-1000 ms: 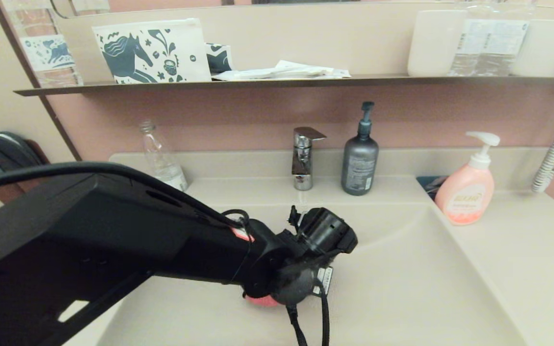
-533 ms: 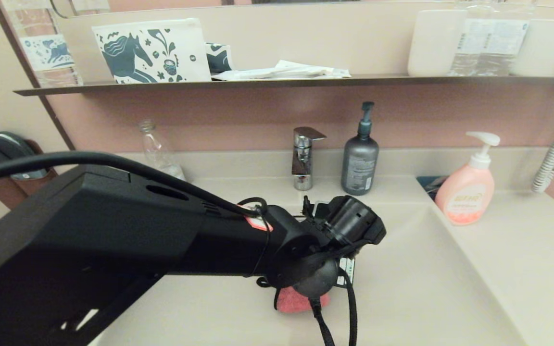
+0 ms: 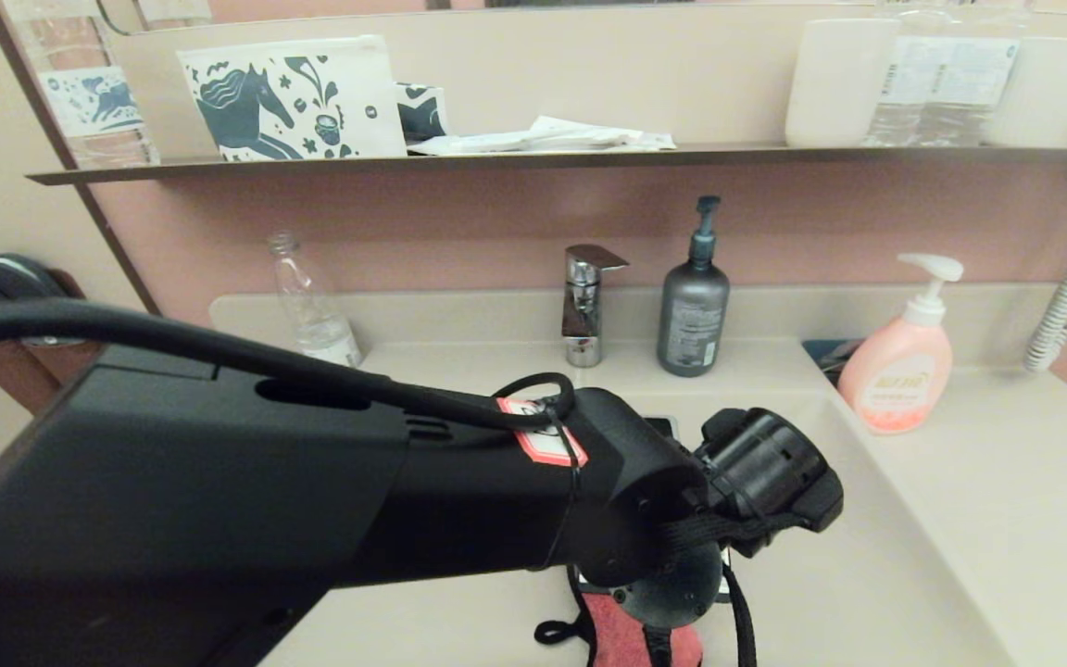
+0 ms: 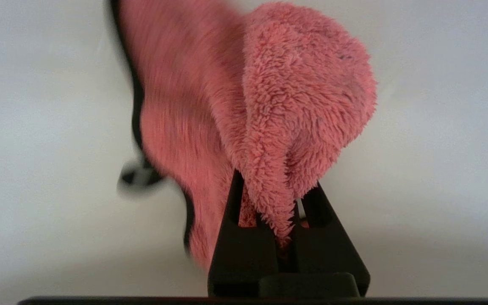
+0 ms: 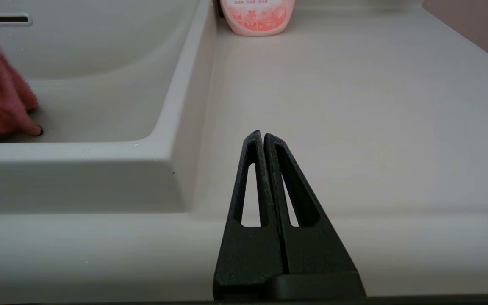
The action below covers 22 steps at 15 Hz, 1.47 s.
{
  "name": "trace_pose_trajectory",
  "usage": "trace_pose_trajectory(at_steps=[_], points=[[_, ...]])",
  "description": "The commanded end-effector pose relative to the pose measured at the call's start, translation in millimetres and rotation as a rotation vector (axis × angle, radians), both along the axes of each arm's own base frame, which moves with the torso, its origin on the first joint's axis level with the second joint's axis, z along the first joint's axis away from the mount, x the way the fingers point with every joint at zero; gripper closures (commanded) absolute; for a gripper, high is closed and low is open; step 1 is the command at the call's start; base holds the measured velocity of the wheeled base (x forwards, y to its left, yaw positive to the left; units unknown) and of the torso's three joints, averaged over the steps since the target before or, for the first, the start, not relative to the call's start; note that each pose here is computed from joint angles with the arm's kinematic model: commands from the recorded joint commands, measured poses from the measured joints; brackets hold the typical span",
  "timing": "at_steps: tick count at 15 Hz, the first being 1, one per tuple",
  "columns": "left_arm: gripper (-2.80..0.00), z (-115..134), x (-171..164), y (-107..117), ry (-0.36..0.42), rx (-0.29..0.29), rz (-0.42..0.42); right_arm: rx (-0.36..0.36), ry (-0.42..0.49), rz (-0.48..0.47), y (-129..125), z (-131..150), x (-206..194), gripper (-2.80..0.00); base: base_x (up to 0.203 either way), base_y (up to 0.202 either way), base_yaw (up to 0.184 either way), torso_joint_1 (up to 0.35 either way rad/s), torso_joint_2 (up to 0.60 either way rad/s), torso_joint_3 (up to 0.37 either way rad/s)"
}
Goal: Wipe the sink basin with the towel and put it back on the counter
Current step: Wipe the sink
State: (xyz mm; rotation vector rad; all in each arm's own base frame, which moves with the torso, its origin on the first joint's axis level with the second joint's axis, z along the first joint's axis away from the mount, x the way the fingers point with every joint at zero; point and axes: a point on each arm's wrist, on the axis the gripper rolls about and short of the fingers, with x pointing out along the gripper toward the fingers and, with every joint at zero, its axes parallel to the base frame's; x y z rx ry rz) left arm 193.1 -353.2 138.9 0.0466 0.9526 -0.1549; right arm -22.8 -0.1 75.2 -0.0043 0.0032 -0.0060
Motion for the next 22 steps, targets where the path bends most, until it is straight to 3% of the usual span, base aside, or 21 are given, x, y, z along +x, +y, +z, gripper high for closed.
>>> trace_pose_trajectory(at_steps=[1,5,9,12,15,18,22], points=[[0.0,-6,-9,6,0.059,0.062,0.029,0.0,0.001,0.0,0,0,0,0.0,0.0,0.0,0.0,0.0,0.0,0.0],[0.0,-29,-18,25,0.169,0.196,0.026,0.0,0.001,0.0,0,0,0,0.0,0.0,0.0,0.0,0.0,0.0,0.0],[0.0,-47,-16,44,0.234,0.284,0.041,0.0,0.001,0.0,0,0,0,0.0,0.0,0.0,0.0,0.0,0.0,0.0],[0.0,-52,-4,66,0.268,0.37,0.004,0.0,0.001,0.0,0,0,0,0.0,0.0,0.0,0.0,0.0,0.0,0.0],[0.0,-50,21,89,0.289,0.41,0.002,0.0,0.001,0.0,0,0,0,0.0,0.0,0.0,0.0,0.0,0.0,0.0],[0.0,-44,44,109,0.278,0.461,-0.049,0.0,0.001,0.0,0,0,0,0.0,0.0,0.0,0.0,0.0,0.0,0.0],[0.0,-38,76,121,0.153,0.428,-0.057,0.0,0.001,0.0,0,0,0,0.0,0.0,0.0,0.0,0.0,0.0,0.0]])
